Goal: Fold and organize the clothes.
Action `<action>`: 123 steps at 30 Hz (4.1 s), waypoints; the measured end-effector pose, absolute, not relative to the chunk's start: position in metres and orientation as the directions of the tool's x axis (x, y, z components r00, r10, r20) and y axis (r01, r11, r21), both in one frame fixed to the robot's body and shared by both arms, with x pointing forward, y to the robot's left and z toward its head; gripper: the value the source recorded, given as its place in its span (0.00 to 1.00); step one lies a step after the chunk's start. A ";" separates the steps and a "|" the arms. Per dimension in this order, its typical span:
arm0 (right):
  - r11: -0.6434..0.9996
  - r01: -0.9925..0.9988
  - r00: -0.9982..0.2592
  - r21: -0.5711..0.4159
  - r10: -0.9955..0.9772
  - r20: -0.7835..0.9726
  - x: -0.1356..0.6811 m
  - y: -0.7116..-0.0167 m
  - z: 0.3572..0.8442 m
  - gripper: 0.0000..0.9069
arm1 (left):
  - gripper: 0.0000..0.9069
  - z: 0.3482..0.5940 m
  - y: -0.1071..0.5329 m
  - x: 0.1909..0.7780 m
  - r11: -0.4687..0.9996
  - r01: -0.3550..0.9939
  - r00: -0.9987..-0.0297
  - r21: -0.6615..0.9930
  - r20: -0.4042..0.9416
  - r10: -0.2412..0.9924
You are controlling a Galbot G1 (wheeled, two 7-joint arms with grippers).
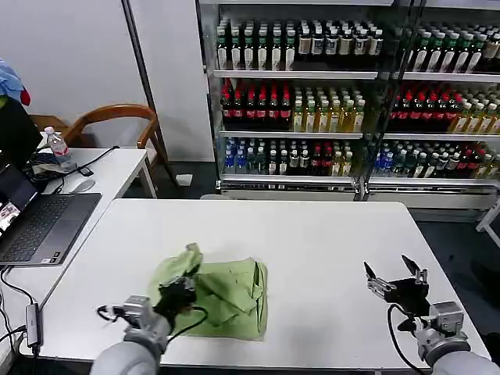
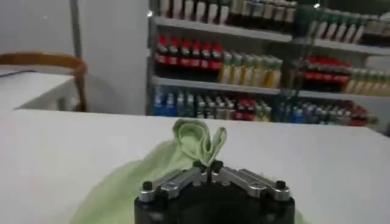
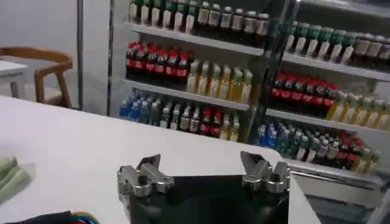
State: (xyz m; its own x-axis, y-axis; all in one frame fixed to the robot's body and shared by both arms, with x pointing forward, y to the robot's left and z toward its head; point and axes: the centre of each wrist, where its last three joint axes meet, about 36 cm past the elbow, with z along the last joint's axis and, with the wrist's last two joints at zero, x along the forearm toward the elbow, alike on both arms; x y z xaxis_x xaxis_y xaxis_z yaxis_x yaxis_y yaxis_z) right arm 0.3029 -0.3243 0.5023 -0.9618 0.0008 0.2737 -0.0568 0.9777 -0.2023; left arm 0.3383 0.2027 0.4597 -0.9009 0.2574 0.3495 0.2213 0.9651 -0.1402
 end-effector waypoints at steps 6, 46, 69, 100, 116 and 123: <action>0.977 -0.048 -0.964 -0.210 0.010 0.265 0.304 -0.328 0.505 1.00 | 0.06 0.450 0.181 0.349 0.947 0.277 -0.881 -0.163 0.350 0.318; 0.977 -0.085 -0.974 -0.193 -0.041 0.222 0.315 -0.319 0.500 1.00 | 1.00 0.433 0.257 0.359 0.995 0.065 -0.916 -0.081 0.391 0.092; 0.976 -0.093 -0.976 -0.198 -0.050 0.213 0.311 -0.314 0.502 1.00 | 0.07 0.390 0.261 0.337 0.997 -0.007 -0.865 -0.081 0.501 0.034; 0.976 -0.090 -0.978 -0.198 -0.049 0.201 0.309 -0.309 0.498 1.00 | 0.02 0.376 0.250 0.321 0.995 0.078 -0.880 -0.061 0.464 0.097; 0.973 -0.122 -0.980 -0.196 -0.087 0.178 0.314 -0.301 0.498 1.00 | 0.04 0.488 0.375 0.333 0.999 -0.041 -0.918 0.036 0.392 -0.051; 0.972 -0.127 -0.980 -0.198 -0.093 0.174 0.311 -0.297 0.497 1.00 | 0.04 0.530 0.403 0.327 0.993 -0.086 -0.932 0.077 0.346 -0.107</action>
